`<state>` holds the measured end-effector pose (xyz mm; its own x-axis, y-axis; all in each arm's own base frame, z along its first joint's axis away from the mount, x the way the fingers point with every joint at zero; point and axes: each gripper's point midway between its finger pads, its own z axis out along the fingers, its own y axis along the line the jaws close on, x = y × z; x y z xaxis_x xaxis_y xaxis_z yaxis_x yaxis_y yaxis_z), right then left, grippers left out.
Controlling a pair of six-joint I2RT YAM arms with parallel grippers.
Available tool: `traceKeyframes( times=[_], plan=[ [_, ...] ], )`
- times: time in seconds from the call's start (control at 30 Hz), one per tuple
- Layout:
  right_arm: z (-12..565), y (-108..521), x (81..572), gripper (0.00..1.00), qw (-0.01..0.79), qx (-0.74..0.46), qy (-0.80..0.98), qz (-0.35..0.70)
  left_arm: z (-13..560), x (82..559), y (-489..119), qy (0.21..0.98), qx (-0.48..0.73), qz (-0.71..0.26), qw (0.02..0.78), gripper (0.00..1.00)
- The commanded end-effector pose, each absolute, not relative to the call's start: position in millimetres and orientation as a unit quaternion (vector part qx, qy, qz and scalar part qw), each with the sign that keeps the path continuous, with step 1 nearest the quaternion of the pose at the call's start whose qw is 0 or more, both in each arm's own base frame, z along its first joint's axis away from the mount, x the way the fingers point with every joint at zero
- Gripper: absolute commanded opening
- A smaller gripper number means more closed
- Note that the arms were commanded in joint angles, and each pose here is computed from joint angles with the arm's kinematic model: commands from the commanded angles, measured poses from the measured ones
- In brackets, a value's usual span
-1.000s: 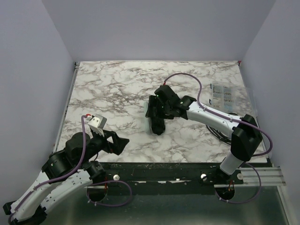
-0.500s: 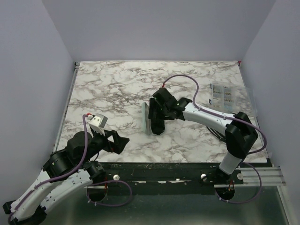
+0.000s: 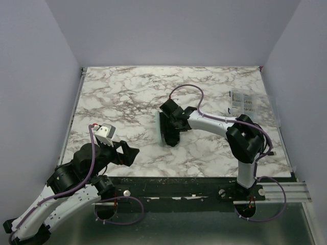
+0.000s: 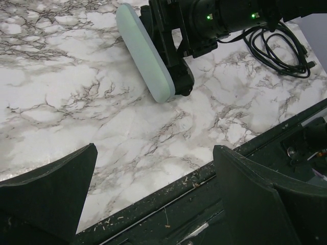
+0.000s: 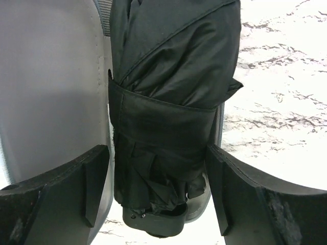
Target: Open the umbrella
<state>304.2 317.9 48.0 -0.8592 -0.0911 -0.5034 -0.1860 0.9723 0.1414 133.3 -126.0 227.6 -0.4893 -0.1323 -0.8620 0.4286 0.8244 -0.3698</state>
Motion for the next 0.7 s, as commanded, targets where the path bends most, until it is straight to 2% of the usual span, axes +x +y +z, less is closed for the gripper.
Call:
traceKeyframes(
  times=[0.0, 0.2, 0.57, 0.67],
  plan=[
    [63.6, 324.2, 313.3, 0.79, 0.260, -0.081, 0.958, 0.090, 225.8, 136.0, -118.4, 0.817, 0.077, -0.270, 0.504, 0.99],
    [60.0, 327.7, 310.6, 0.67, 0.247, -0.074, 0.962, 0.093, 226.8, 135.1, -119.9, 0.813, 0.079, -0.278, 0.505, 0.99],
    [4.5, 347.4, 305.8, 0.69, 0.179, -0.078, 0.980, 0.042, 226.5, 134.3, -119.3, 0.812, 0.077, -0.280, 0.506, 0.99],
    [-5.1, 349.2, 306.5, 0.59, 0.169, -0.081, 0.982, 0.025, 229.7, 132.8, -116.7, 0.806, 0.073, -0.285, 0.514, 0.99]
  ],
)
